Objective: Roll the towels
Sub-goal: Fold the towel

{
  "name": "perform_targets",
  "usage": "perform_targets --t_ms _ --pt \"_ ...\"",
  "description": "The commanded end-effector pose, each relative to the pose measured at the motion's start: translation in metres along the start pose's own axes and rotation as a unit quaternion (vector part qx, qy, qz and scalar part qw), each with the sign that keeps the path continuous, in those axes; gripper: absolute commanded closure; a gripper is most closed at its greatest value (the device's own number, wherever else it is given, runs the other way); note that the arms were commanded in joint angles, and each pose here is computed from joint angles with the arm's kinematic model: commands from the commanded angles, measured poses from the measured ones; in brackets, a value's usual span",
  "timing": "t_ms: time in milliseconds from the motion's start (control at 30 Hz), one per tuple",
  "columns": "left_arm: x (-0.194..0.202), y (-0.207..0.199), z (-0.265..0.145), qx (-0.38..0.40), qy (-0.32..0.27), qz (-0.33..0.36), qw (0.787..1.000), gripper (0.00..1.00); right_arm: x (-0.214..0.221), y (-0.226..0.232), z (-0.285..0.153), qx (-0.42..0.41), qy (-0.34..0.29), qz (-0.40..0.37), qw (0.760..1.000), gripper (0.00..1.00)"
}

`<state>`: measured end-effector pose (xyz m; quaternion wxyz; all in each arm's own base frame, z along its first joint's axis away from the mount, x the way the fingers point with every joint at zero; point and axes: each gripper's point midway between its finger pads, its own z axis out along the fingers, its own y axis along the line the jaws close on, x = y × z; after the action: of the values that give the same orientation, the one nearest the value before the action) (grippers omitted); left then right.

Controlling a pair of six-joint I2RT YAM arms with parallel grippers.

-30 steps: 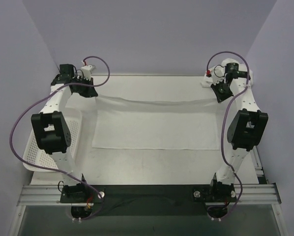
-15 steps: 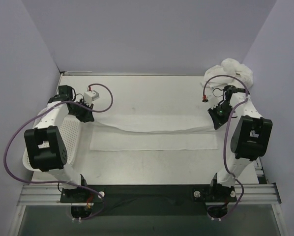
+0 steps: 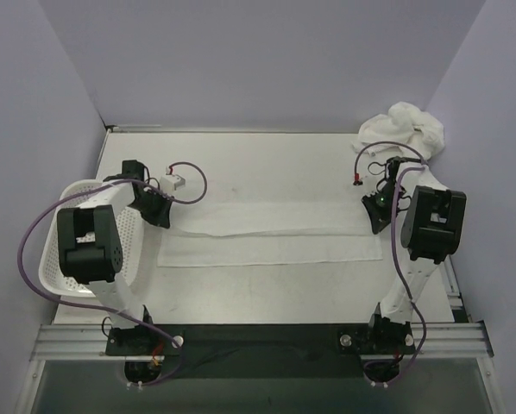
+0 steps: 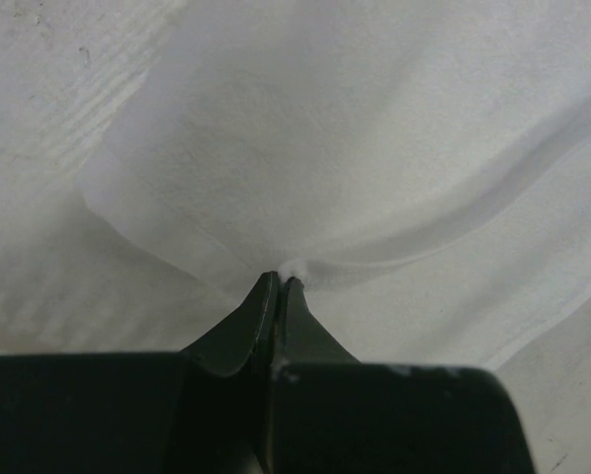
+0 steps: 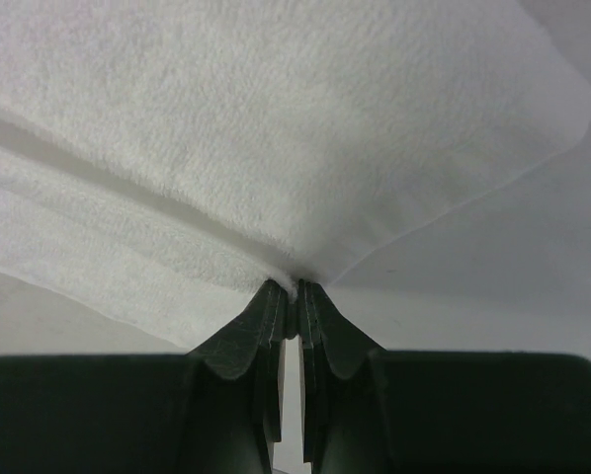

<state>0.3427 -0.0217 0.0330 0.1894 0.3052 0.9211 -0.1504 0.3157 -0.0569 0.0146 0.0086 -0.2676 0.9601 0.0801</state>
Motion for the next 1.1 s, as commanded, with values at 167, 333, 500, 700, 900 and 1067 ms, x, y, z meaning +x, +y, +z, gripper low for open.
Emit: perform_targets --t_ms 167,333,500,700,900,1067 --pt "-0.052 0.023 -0.010 -0.047 -0.049 0.008 0.998 1.00 -0.015 -0.034 -0.039 0.059 -0.032 0.037 0.997 1.00" --pt "-0.064 0.020 -0.024 -0.045 -0.057 0.015 0.997 1.00 -0.013 -0.035 -0.050 0.059 -0.041 0.036 0.997 1.00" --pt "-0.075 0.008 -0.039 -0.040 -0.072 0.024 0.996 1.00 -0.010 -0.031 -0.056 0.060 -0.048 0.030 0.997 1.00" --pt "-0.071 -0.009 -0.068 -0.033 -0.079 0.034 0.996 1.00 -0.007 -0.028 -0.076 0.070 -0.063 0.015 0.995 1.00" --pt "-0.055 -0.024 -0.100 -0.034 -0.079 0.041 0.995 1.00 0.003 -0.018 -0.094 0.072 -0.069 -0.012 0.995 1.00" --pt "-0.019 -0.046 -0.090 -0.009 -0.047 0.044 0.998 1.00 0.014 -0.010 -0.084 0.056 -0.053 -0.021 0.997 1.00"
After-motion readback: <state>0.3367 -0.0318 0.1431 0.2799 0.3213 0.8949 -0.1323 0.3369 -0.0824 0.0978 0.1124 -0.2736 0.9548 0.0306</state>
